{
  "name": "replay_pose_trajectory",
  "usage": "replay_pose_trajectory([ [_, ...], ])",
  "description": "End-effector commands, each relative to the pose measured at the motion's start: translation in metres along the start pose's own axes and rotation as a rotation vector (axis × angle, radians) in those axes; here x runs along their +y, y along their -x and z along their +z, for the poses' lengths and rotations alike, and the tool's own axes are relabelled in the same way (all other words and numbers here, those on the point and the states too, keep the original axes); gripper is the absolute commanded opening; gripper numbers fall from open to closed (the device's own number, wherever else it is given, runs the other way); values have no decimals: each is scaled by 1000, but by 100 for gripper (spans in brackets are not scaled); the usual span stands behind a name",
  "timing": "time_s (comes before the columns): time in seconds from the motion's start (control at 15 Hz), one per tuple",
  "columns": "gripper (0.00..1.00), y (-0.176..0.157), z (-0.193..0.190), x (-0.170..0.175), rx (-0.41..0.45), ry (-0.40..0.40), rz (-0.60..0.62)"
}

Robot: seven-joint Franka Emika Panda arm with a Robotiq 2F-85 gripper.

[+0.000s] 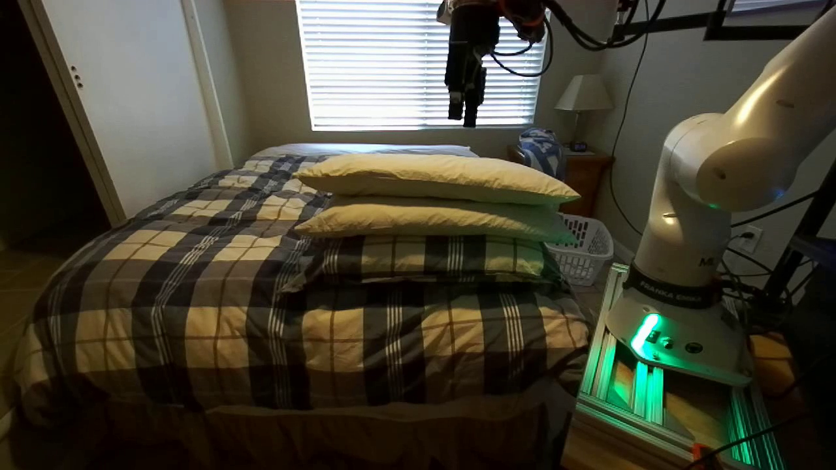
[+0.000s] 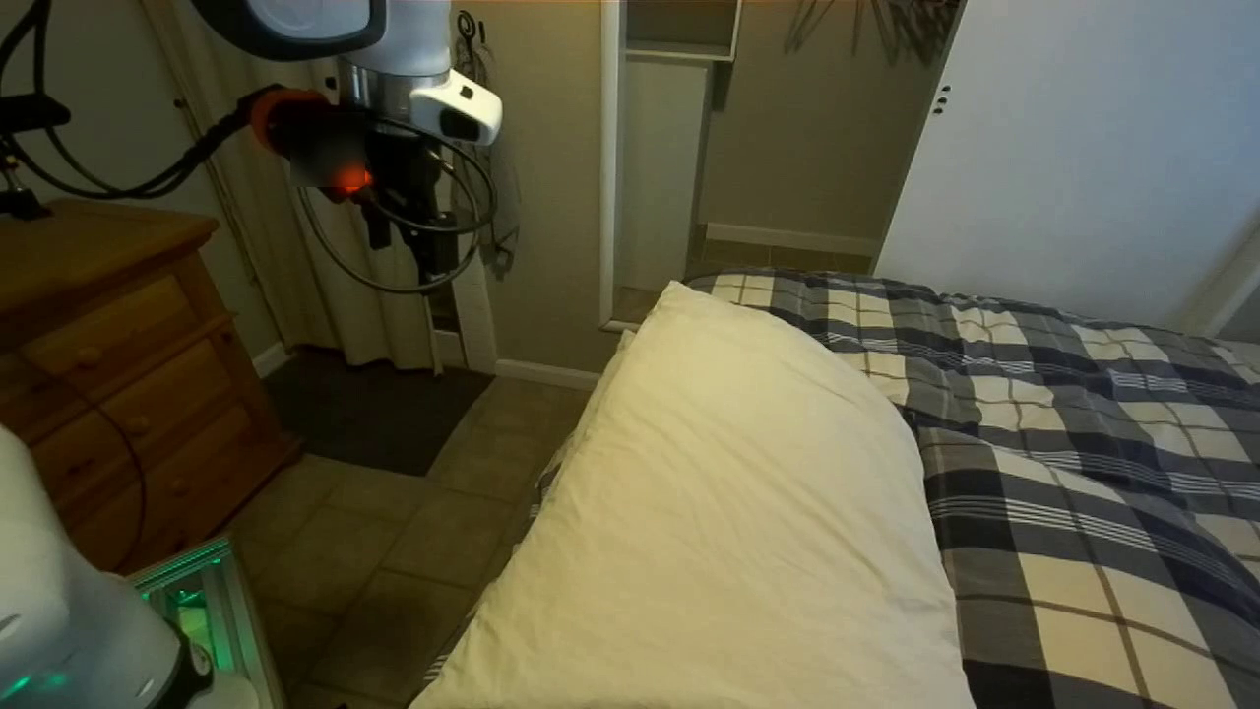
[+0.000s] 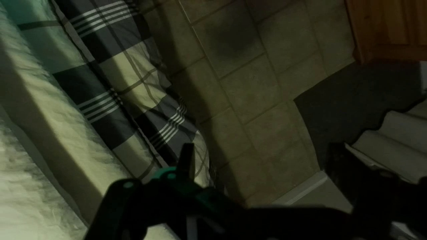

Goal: Push the white pillows off of the stripped one

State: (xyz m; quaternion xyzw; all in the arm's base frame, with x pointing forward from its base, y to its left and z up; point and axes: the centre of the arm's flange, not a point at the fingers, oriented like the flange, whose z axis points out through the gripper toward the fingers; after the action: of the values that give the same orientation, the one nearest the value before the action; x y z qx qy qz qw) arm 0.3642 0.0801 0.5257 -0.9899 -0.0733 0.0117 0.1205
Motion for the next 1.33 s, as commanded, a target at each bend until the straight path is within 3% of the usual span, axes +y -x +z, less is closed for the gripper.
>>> replay_pose_trajectory([
  [0.0, 100, -7, 33, 4, -23, 169, 24],
  [0.33, 100, -12, 95, -1, -55, 439, -92],
  [0.67, 100, -16, 149, 1, 41, 664, -261],
  [1.27, 100, -13, 226, 39, 115, 829, -375],
])
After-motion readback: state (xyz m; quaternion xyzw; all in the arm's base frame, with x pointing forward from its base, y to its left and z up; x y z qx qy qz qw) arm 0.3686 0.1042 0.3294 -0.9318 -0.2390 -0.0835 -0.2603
